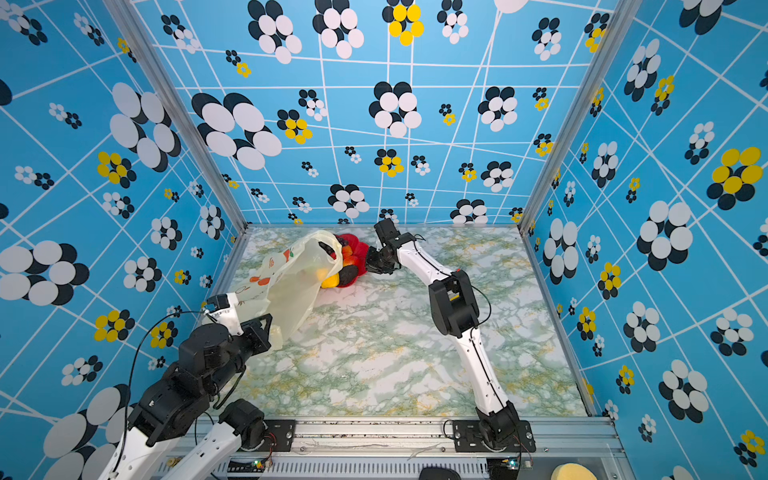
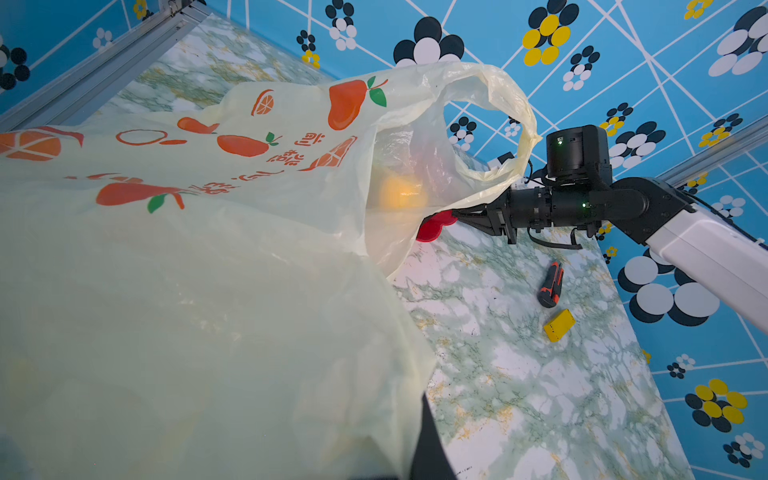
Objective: Place the fruits into the plastic bag
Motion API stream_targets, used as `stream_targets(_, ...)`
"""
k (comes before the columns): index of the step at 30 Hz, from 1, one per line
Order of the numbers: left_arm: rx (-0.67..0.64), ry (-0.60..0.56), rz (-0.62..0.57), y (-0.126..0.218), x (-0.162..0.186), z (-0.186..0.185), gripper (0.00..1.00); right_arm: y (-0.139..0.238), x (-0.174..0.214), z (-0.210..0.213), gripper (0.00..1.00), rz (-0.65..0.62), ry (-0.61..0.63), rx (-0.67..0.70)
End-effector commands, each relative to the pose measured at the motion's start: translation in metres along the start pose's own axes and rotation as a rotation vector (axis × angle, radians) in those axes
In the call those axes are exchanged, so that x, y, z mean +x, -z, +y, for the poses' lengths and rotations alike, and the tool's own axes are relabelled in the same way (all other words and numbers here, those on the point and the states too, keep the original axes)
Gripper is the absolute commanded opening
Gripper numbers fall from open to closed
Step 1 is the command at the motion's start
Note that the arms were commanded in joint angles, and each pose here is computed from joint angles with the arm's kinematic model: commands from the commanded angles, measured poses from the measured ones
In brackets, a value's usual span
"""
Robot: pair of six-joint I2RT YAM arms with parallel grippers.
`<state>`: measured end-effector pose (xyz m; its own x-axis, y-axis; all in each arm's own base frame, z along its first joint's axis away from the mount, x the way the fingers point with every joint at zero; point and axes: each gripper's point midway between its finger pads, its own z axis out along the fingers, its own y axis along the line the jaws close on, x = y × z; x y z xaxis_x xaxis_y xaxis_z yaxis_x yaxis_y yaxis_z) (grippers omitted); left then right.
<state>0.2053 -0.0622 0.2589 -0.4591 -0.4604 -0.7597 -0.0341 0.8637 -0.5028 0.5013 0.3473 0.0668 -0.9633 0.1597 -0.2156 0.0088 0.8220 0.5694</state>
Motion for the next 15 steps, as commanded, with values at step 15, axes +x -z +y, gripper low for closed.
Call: stream_targets(15, 0.057, -0.004, -0.002, -0.002, -0.003, -0.011, 0.00, 0.058, 0.018, -0.074, 0.00, -0.007, -0.040, 0.124)
